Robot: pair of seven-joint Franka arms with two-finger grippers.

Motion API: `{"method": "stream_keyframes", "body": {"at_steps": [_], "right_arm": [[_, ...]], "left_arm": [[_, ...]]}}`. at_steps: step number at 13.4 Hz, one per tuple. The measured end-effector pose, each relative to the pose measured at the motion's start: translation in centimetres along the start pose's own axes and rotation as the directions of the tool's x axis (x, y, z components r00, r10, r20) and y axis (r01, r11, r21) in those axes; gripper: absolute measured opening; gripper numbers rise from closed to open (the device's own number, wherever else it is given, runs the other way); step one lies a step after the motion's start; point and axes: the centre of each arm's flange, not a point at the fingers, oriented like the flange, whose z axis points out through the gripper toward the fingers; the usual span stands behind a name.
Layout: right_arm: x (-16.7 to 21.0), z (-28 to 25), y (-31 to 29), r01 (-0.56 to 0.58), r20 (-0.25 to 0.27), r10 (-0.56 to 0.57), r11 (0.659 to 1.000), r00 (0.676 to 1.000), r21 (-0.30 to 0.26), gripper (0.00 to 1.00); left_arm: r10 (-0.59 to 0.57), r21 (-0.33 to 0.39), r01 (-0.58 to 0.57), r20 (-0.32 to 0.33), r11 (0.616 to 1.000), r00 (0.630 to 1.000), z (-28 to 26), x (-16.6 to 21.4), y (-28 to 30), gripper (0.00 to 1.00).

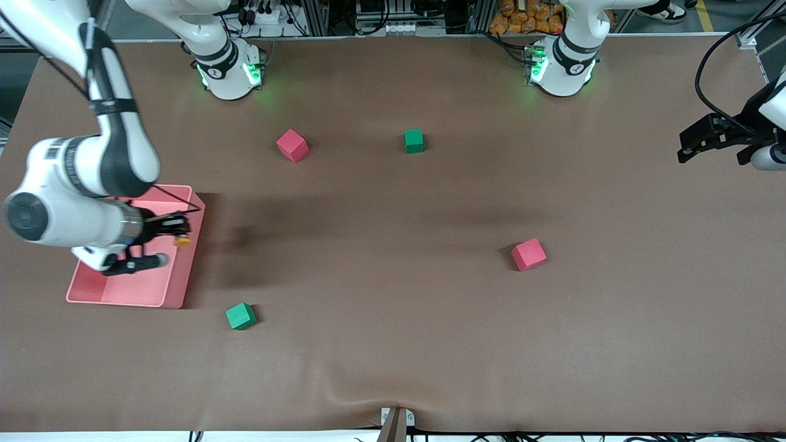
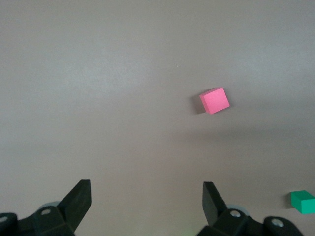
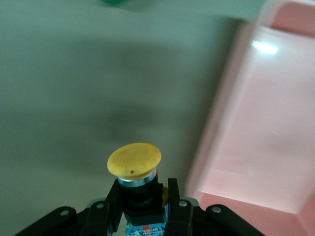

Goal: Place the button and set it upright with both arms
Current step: 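Lift the button out of the tray with the right gripper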

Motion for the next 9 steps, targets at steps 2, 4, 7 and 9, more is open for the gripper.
{"method": "stream_keyframes", "body": {"at_steps": [2,4,7,9], "right_arm": [[1.4,-1.4,-6.8,0.030,-0.038,-0.031,0.999,0.999,-0.024,0.40],[2.6,-1.8,-13.5,0.035,-0.065,-0.037,0.999,0.997,-0.040,0.40],[4.2,0.7,-22.2,0.037,-0.118,-0.040,0.999,0.992,-0.021,0.40],[4.5,3.1,-26.8,0.007,-0.149,-0.009,1.000,0.989,-0.014,0.40]], "left_arm": [[0.001,0.000,-0.001,0.000,1.000,1.000,0.0,0.0,0.0,1.00],[0.001,0.000,-0.001,0.000,1.000,1.000,0.0,0.0,0.0,1.00],[0.003,0.000,-0.003,0.001,1.000,1.000,0.1,0.0,0.1,1.00],[0.005,0.000,-0.005,0.002,1.000,1.000,0.1,0.1,0.1,1.00]]}}
